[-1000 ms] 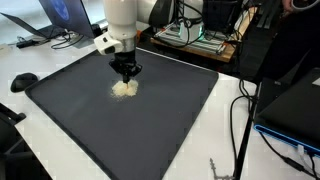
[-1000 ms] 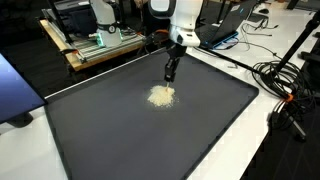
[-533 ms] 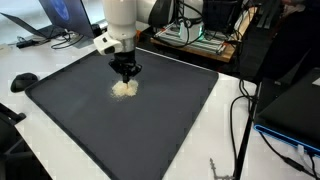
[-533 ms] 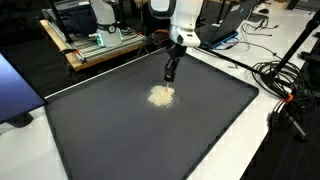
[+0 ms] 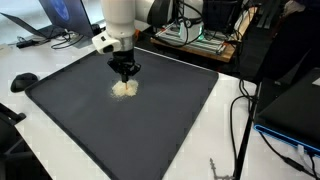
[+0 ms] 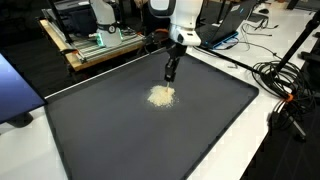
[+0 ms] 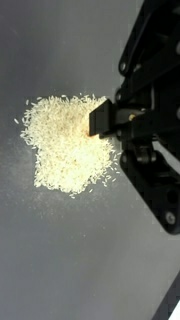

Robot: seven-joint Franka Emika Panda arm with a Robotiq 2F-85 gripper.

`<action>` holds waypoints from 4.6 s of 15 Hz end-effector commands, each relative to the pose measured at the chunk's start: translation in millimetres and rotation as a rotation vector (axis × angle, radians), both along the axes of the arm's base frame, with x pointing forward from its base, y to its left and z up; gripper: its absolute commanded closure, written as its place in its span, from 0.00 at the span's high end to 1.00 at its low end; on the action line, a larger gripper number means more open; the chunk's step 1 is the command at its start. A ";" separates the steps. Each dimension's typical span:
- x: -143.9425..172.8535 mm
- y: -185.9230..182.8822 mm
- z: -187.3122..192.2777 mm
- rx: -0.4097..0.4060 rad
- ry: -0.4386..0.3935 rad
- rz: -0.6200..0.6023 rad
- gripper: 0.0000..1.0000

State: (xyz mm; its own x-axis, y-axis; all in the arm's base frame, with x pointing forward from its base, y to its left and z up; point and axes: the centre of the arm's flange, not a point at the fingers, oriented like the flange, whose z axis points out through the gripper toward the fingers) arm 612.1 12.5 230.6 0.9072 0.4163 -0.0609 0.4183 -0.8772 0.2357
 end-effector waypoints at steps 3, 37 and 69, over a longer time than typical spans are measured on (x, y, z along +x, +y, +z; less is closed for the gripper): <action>-6.8 -3.6 27.6 0.026 0.010 0.013 0.03; 42.1 204.3 -59.7 -0.762 0.004 0.022 0.03; 50.2 -17.1 96.9 0.090 0.182 -0.053 0.03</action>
State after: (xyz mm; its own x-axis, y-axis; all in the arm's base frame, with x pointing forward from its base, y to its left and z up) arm 676.6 24.3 315.0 0.9124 0.3445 -0.2210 0.3859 -0.9040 0.1841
